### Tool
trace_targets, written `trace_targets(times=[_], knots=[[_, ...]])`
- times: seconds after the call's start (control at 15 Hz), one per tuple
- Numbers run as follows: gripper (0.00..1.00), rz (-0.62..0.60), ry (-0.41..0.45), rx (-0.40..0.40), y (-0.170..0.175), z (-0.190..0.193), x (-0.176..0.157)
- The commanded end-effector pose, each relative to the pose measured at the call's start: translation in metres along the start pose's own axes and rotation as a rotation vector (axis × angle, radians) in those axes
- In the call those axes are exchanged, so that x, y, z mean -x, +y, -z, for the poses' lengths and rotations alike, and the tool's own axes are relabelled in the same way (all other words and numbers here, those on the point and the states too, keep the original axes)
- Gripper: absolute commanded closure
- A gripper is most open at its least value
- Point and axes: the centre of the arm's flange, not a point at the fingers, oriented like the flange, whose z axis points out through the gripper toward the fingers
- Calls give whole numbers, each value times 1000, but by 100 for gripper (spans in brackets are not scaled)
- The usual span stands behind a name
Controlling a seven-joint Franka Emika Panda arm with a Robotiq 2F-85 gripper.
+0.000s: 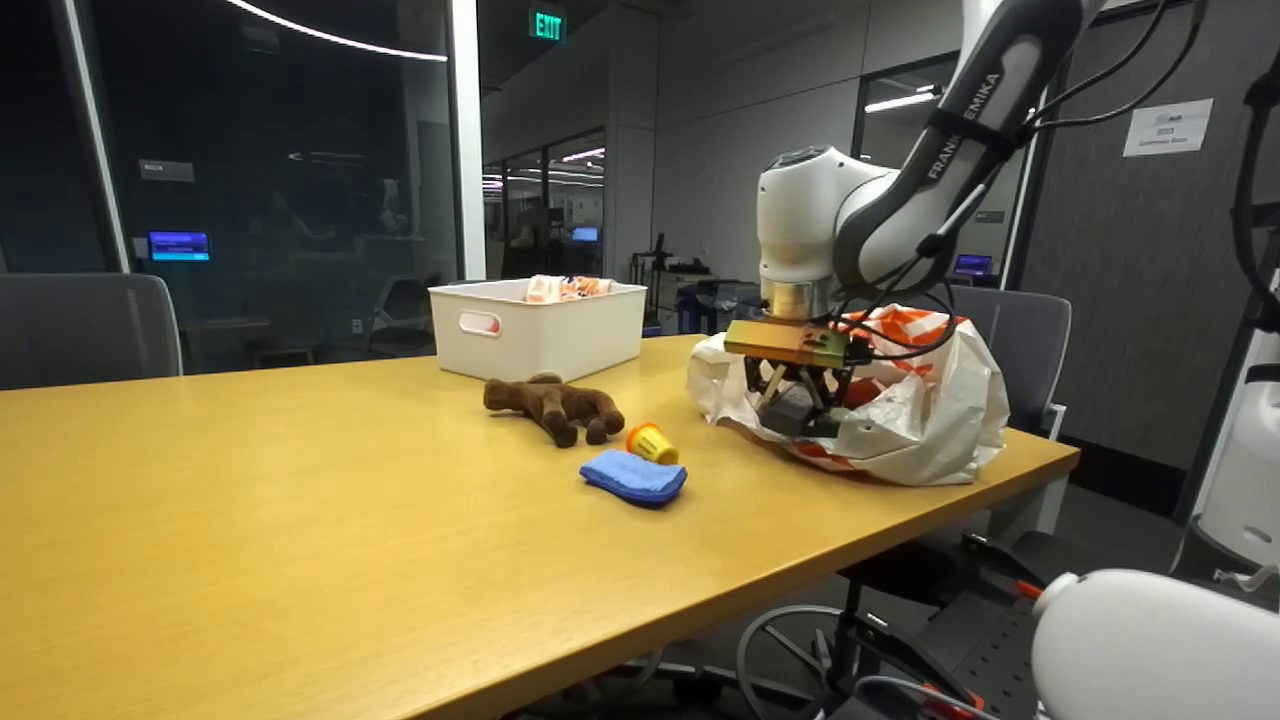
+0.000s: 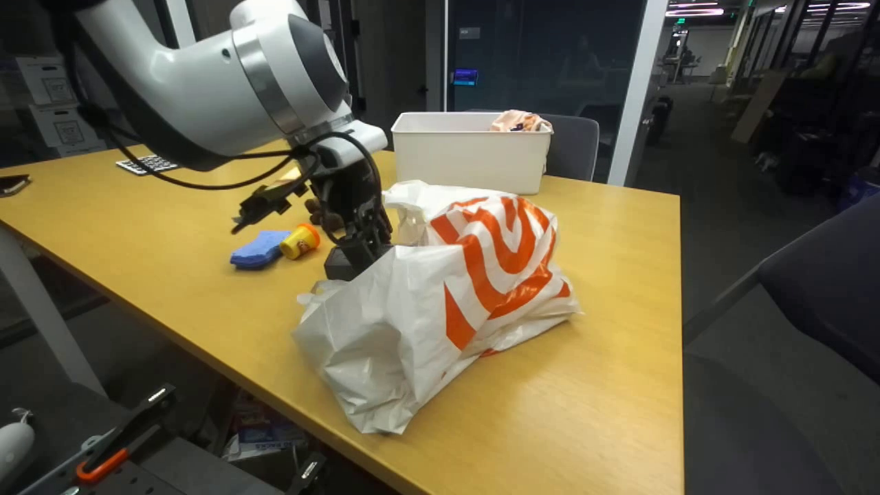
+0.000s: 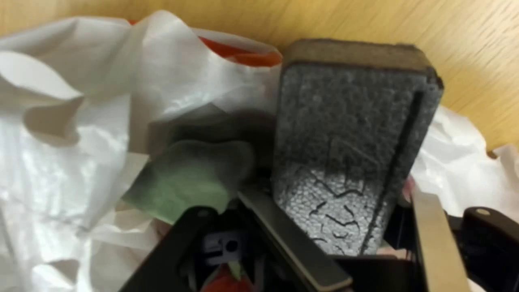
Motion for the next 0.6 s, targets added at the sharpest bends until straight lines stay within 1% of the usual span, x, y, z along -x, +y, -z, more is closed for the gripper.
trace_targets(times=[0.0, 0.2, 0.27, 0.33, 0.4, 0.47, 0.53], knots=[[69, -101, 93, -30, 45, 27, 0], [69, -173, 120, -40, 43, 25, -13], [69, -194, 140, -83, 34, 25, -18], [69, -195, 129, -78, 56, 24, 5], [69, -219, 146, -78, 70, 22, 27], [69, -231, 158, -82, 36, 19, -16], [69, -256, 174, -80, 36, 14, -15]])
